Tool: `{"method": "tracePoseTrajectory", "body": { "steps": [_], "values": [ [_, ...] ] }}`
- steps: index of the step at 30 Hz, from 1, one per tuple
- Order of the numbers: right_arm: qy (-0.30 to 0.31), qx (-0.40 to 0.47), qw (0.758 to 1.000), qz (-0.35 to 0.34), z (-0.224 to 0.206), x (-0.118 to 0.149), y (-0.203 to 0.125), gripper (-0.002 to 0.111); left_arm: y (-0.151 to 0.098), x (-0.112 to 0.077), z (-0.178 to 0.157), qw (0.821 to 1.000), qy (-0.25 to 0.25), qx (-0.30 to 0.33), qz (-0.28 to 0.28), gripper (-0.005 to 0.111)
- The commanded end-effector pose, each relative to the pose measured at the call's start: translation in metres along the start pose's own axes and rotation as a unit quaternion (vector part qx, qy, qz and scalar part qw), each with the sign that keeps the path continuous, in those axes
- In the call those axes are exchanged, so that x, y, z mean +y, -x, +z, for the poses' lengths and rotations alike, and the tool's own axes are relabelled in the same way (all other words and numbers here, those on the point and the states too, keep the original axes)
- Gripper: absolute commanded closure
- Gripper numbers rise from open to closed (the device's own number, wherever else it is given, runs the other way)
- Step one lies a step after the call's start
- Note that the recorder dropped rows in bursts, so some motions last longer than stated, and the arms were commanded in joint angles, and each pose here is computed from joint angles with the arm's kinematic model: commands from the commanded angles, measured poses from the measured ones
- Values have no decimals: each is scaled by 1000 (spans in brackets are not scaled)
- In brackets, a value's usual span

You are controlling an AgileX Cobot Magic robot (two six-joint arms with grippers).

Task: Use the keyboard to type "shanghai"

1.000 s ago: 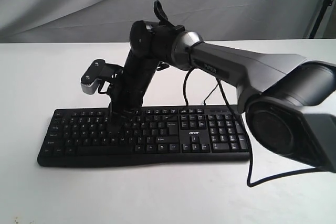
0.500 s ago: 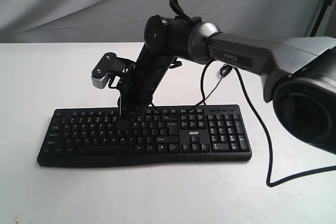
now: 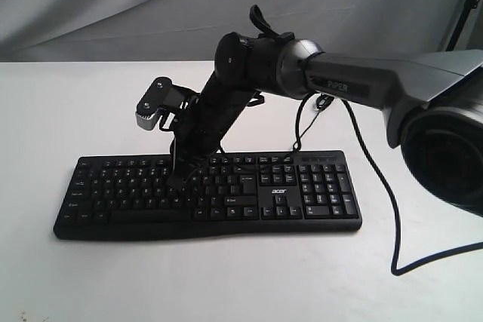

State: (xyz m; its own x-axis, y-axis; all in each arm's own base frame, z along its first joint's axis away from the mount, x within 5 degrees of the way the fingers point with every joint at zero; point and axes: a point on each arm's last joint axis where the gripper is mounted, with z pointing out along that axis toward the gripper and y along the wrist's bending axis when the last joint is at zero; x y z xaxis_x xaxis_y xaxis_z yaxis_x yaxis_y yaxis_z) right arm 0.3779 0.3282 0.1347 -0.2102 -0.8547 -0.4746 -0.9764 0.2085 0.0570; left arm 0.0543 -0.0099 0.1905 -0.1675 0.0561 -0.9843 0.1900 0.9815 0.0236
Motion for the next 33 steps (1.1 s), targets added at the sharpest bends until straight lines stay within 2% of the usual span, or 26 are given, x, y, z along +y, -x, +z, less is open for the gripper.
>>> {"method": "tracePoseTrajectory", "body": {
  "steps": [1, 33],
  "values": [
    [-1, -8, 1000, 0, -3, -1, 1, 108, -1, 0, 0, 1000, -2, -2, -1, 107],
    [24, 12, 1000, 16, 12, 1, -9, 108, -1, 0, 0, 1000, -2, -2, -1, 107]
  ]
}}
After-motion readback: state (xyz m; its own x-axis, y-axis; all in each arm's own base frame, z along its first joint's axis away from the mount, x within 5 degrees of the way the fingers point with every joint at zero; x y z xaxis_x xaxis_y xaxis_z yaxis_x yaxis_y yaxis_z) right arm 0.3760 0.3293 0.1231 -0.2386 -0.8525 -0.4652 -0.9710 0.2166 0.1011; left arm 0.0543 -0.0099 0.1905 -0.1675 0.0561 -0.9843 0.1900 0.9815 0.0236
